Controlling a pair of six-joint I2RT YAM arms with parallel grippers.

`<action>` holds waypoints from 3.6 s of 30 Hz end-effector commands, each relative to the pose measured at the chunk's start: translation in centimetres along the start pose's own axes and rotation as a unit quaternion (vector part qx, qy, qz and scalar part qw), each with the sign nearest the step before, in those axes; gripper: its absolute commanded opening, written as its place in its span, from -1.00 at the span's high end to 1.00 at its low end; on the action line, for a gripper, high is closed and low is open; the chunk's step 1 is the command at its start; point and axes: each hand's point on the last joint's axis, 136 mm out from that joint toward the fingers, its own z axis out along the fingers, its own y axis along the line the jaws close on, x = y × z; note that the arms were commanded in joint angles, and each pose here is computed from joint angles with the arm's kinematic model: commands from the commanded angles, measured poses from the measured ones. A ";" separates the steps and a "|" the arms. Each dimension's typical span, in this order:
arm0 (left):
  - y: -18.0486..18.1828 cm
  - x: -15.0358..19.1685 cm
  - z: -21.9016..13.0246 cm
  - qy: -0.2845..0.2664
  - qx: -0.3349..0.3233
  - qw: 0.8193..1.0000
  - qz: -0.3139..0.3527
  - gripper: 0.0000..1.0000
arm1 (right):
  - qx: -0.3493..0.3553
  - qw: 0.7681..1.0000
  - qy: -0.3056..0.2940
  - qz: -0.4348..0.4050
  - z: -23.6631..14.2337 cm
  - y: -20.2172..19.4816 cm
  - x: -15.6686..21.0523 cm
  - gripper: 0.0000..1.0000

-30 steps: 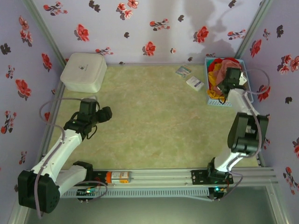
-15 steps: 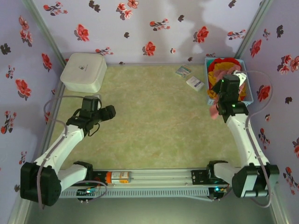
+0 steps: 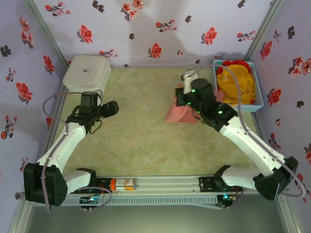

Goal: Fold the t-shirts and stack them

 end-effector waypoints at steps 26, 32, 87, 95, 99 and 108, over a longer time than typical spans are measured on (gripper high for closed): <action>2.2 4.6 0.4 0.078 -0.006 0.995 -0.064 -0.58 | -0.007 0.984 0.161 0.076 11.5 5.3 12.6 -0.94; 1.1 7.9 1.5 0.117 0.015 0.990 -0.078 -0.57 | 0.016 0.957 0.214 0.193 14.2 1.0 16.0 -0.68; -9.4 3.9 8.6 0.201 -0.003 0.972 0.123 -0.30 | 0.331 0.920 0.109 0.178 -0.1 -14.6 17.9 -0.70; -13.2 14.1 5.6 0.231 0.011 0.955 0.185 -0.32 | 0.325 0.921 0.117 0.179 2.0 -14.8 16.5 -0.91; -16.5 15.5 5.8 0.222 0.032 0.951 0.211 -0.28 | 0.309 0.919 0.119 0.213 2.7 -14.9 17.3 -0.91; -21.1 18.8 10.4 0.243 0.030 0.928 0.282 -0.24 | 0.304 0.908 0.139 0.251 2.4 -15.7 18.8 -0.91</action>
